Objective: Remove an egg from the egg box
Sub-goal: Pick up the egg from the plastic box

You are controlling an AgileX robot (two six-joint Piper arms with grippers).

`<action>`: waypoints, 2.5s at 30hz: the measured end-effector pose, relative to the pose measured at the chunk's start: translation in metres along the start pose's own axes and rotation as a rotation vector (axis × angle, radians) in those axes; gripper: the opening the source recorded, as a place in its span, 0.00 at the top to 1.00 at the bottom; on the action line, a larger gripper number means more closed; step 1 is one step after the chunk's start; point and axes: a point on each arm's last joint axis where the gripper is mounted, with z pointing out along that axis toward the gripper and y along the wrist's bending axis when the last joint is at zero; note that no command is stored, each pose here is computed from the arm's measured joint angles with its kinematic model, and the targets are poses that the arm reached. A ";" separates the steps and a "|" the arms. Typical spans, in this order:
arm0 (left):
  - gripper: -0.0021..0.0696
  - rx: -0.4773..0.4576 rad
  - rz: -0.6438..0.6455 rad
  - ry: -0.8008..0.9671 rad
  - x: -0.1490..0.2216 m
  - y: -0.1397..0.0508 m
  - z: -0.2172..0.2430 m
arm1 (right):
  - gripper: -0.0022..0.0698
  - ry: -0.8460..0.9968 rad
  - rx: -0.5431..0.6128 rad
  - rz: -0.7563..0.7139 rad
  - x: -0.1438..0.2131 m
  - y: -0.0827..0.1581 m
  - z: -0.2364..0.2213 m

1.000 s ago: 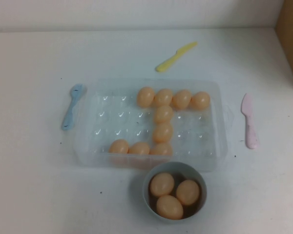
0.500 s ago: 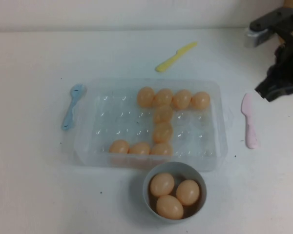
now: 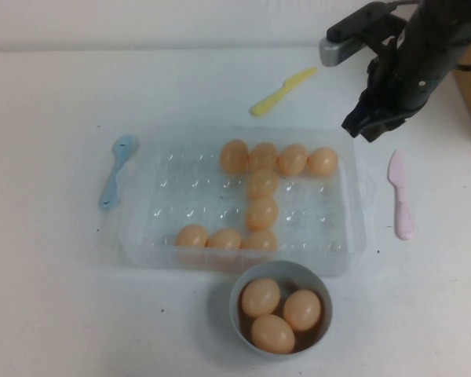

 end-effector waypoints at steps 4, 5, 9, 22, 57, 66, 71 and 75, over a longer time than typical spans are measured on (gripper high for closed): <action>0.98 0.000 0.000 0.000 0.000 0.000 0.000 | 0.85 0.009 -0.042 -0.053 -0.005 0.003 0.014; 0.98 0.000 0.000 0.000 0.000 0.000 0.000 | 0.80 0.009 -0.057 -0.065 -0.005 0.004 0.017; 0.98 0.000 0.000 0.000 0.000 0.000 0.000 | 0.54 -0.005 -0.112 -0.147 -0.008 0.011 0.023; 0.98 0.000 0.000 0.000 0.000 0.000 0.000 | 0.45 -0.102 -0.055 -0.314 -0.028 0.025 0.056; 0.98 0.000 0.000 0.000 0.000 0.000 0.000 | 0.45 -0.050 0.061 -0.330 -0.029 0.012 0.105; 0.98 0.000 0.000 0.000 0.000 0.000 0.000 | 0.45 -0.075 0.058 -0.322 -0.031 0.012 0.107; 0.98 0.000 0.000 0.000 0.000 0.000 0.000 | 0.38 -0.069 0.048 -0.317 -0.030 0.013 0.116; 0.98 0.000 0.000 0.000 0.000 0.000 0.000 | 0.29 -0.061 0.045 -0.317 -0.030 0.013 0.123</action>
